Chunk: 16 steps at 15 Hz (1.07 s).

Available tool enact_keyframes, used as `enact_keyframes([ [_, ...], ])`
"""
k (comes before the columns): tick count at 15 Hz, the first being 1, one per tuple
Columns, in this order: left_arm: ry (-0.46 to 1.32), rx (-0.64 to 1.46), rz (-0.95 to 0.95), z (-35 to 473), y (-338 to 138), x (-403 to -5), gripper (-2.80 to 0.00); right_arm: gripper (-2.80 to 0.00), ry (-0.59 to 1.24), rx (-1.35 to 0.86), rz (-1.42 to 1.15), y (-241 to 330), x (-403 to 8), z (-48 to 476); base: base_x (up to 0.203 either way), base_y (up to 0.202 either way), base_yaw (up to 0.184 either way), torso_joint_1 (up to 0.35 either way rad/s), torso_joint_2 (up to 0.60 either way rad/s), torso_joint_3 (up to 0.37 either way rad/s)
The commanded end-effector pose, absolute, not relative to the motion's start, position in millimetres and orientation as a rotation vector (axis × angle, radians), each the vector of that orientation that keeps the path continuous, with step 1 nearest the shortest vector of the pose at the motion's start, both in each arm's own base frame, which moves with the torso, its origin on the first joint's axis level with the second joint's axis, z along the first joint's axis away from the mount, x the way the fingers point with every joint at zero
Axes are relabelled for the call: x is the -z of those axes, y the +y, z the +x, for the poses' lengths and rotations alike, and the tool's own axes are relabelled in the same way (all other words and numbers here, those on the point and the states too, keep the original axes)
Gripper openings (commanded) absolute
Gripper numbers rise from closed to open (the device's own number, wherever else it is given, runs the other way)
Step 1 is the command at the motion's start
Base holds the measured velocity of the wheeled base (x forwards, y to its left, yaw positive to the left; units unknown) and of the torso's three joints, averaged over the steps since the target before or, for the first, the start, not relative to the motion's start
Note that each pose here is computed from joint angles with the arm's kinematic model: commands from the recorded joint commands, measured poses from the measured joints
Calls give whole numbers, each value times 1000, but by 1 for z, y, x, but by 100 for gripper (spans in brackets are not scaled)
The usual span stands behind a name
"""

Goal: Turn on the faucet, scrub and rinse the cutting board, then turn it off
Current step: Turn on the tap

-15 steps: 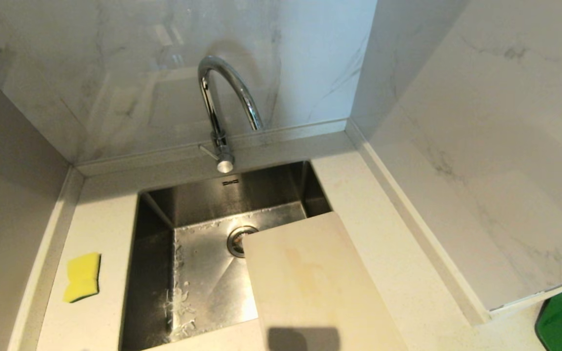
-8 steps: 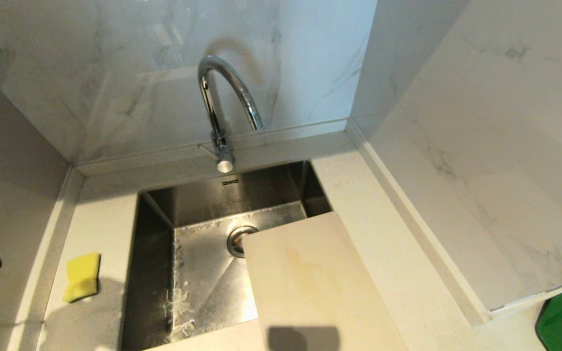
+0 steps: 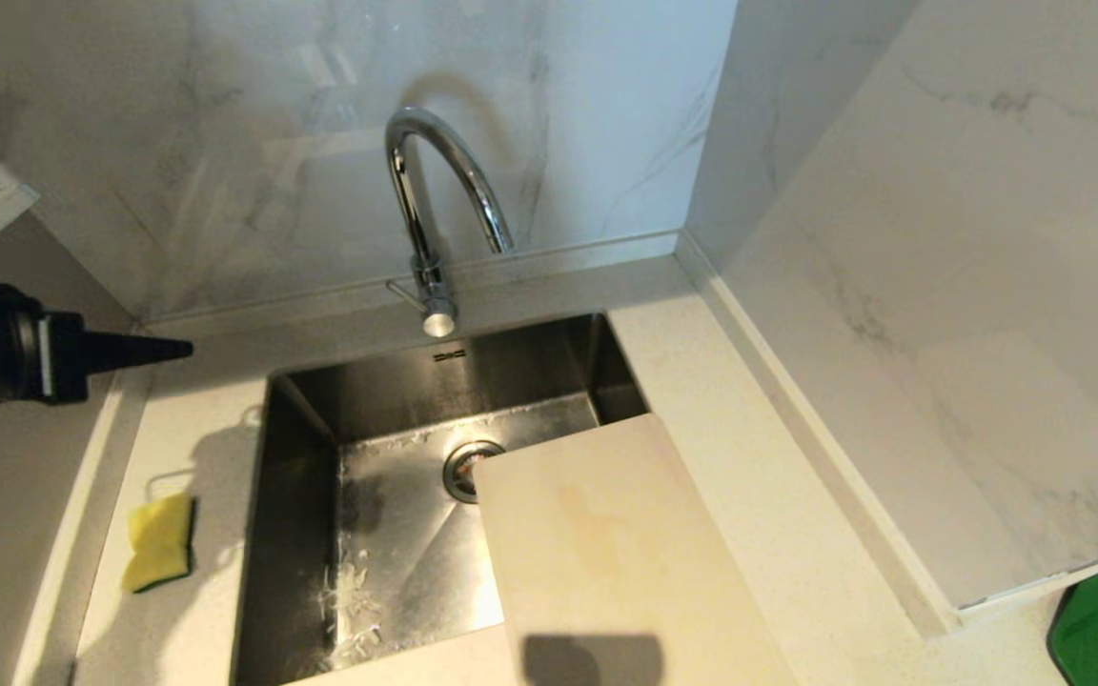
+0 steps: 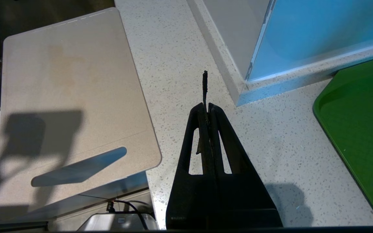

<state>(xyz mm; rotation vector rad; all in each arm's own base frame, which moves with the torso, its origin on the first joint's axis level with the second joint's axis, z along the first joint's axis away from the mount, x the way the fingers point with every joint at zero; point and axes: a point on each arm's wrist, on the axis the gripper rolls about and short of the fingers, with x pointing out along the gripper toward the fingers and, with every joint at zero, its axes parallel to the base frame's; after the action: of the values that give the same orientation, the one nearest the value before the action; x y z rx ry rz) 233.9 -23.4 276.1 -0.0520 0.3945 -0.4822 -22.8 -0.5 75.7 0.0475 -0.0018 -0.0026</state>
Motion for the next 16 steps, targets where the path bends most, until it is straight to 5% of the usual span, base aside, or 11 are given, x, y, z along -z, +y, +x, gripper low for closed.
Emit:
enact_keyframes([
  [1, 464, 492, -81, 289, -32, -261, -280, -280, -2, 3, 48, -1, -75, -23, 0, 0, 0, 0, 0, 0],
  [16, 356, 349, -179, 424, -60, -265, -280, -280, -2, 3, 48, -1, -75, -23, 0, 0, 0, 0, 0, 0],
])
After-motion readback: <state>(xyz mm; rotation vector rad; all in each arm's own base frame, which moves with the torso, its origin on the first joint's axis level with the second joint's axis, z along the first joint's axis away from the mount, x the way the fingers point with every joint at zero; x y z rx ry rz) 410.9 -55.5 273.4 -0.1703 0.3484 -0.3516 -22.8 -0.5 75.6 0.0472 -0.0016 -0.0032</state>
